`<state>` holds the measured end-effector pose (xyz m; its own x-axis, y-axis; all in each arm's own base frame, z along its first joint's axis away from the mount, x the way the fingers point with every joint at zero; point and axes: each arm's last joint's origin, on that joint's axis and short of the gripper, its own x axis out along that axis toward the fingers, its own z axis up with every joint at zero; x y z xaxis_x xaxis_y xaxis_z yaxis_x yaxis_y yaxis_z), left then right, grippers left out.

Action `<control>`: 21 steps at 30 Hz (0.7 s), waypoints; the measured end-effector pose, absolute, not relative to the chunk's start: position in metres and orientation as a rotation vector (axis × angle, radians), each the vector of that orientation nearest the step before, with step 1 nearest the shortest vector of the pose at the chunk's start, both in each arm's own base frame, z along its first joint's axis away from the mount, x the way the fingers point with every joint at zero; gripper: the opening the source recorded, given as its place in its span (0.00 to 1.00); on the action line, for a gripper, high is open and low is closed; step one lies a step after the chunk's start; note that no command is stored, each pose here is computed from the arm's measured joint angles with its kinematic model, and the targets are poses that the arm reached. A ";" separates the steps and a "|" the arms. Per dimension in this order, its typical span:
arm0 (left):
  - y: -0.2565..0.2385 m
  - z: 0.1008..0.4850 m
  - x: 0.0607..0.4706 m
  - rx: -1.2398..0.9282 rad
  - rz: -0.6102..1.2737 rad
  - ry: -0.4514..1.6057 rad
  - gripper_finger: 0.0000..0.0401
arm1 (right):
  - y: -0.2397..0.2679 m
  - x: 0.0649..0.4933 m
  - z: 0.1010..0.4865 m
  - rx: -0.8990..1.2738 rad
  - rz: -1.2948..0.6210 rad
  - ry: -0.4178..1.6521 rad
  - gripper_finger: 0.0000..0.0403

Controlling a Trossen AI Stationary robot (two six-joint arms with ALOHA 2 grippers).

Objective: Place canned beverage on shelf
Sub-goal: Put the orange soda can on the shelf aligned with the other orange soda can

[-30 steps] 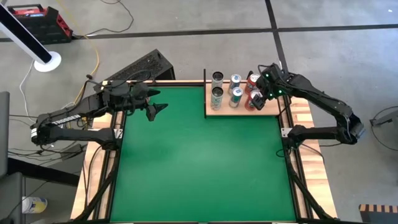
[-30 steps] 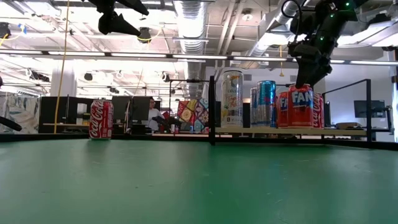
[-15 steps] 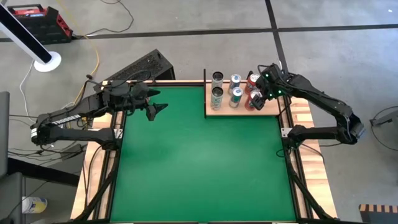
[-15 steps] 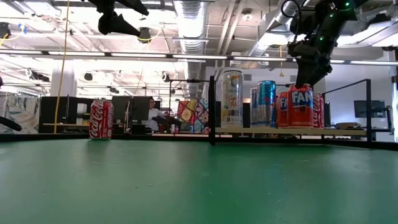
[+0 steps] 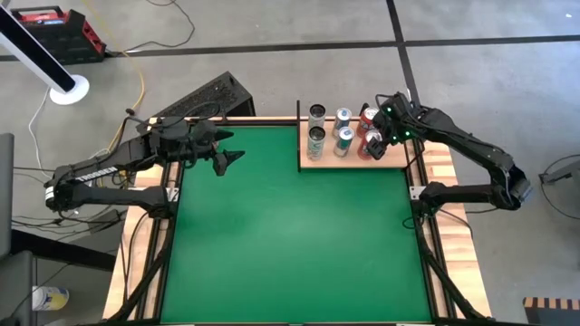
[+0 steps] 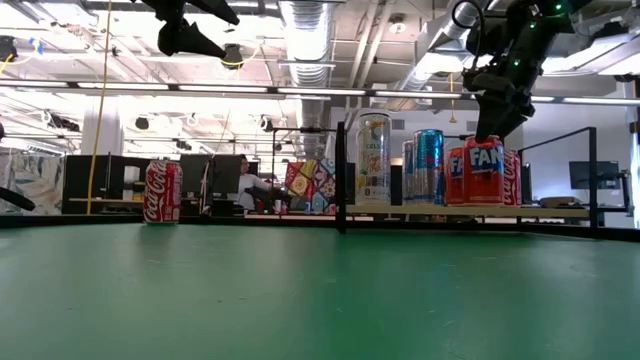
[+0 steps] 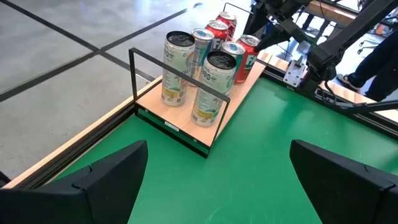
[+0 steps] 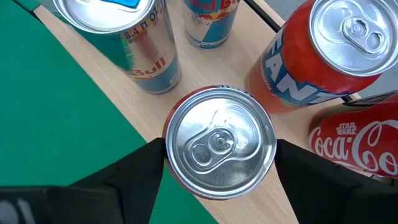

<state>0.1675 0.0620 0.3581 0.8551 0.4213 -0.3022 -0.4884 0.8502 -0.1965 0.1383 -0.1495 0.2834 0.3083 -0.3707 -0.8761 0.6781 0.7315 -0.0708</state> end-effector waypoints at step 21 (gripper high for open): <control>0.062 0.358 0.168 -0.272 0.483 0.255 0.94 | -0.150 0.139 0.284 0.335 -0.703 1.030 0.85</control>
<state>0.1675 0.0618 0.3581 0.8556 0.4199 -0.3026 -0.4869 0.8513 -0.1956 0.1394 -0.1503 0.2837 0.3252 -0.3736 -0.8687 0.6728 0.7369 -0.0651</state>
